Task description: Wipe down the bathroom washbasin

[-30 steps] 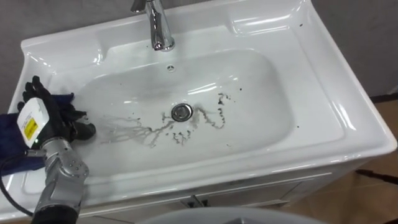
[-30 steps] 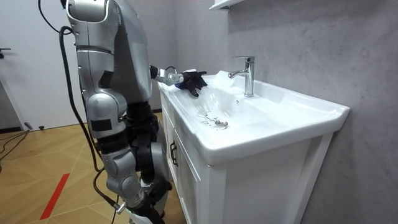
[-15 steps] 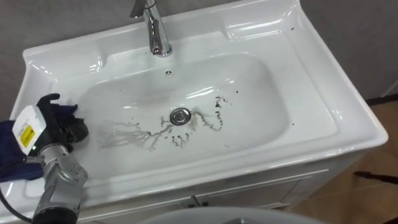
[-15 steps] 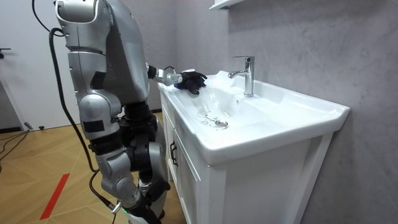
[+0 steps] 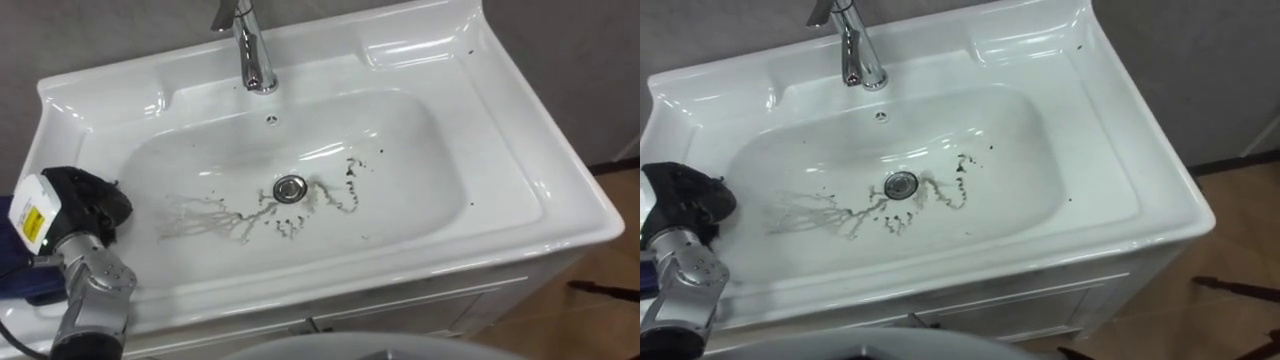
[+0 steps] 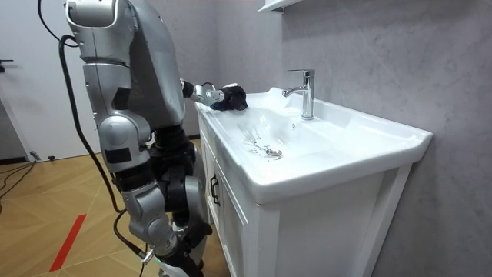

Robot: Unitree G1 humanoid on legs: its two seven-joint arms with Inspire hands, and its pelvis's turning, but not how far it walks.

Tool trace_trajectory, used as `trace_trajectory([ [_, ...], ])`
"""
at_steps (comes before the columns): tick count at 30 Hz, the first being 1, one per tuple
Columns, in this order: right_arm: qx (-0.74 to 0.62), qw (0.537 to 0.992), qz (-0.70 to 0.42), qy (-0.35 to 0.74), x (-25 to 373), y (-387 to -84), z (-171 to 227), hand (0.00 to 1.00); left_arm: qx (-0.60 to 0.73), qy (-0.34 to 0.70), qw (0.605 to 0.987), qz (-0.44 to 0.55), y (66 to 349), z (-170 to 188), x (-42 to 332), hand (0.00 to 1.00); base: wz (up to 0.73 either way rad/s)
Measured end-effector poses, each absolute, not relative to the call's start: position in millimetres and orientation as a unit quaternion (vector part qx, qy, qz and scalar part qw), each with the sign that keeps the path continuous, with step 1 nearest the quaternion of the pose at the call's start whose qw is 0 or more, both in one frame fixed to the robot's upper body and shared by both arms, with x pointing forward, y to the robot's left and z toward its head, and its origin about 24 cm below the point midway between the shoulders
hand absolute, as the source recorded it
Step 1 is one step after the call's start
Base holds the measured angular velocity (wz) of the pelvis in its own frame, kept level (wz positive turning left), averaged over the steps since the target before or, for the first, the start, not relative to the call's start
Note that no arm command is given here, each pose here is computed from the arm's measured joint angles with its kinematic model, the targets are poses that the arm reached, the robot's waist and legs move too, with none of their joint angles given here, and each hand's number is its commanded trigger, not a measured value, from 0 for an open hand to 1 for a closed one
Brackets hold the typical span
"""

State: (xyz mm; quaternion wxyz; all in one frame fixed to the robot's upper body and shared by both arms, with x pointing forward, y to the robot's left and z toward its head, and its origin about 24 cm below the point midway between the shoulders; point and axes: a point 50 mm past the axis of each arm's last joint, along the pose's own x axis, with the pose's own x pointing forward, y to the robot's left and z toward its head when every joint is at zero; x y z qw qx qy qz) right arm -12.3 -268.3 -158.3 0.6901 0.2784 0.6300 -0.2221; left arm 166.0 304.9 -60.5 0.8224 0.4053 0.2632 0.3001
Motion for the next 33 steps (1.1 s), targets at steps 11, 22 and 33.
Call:
trace_trajectory([
  [11,0.267,0.725,-0.194,0.605,6,-261,-161,0.0,0.344,0.213,0.857,0.319,301,-45,184,1.0,0.1],
  [22,0.241,0.764,-0.168,0.574,22,-257,-162,0.0,0.271,0.071,0.922,0.267,272,15,219,1.0,0.17],
  [33,0.22,0.775,-0.162,0.571,21,-260,-161,0.0,0.248,-0.057,0.943,0.214,239,62,241,1.0,-0.01],
])
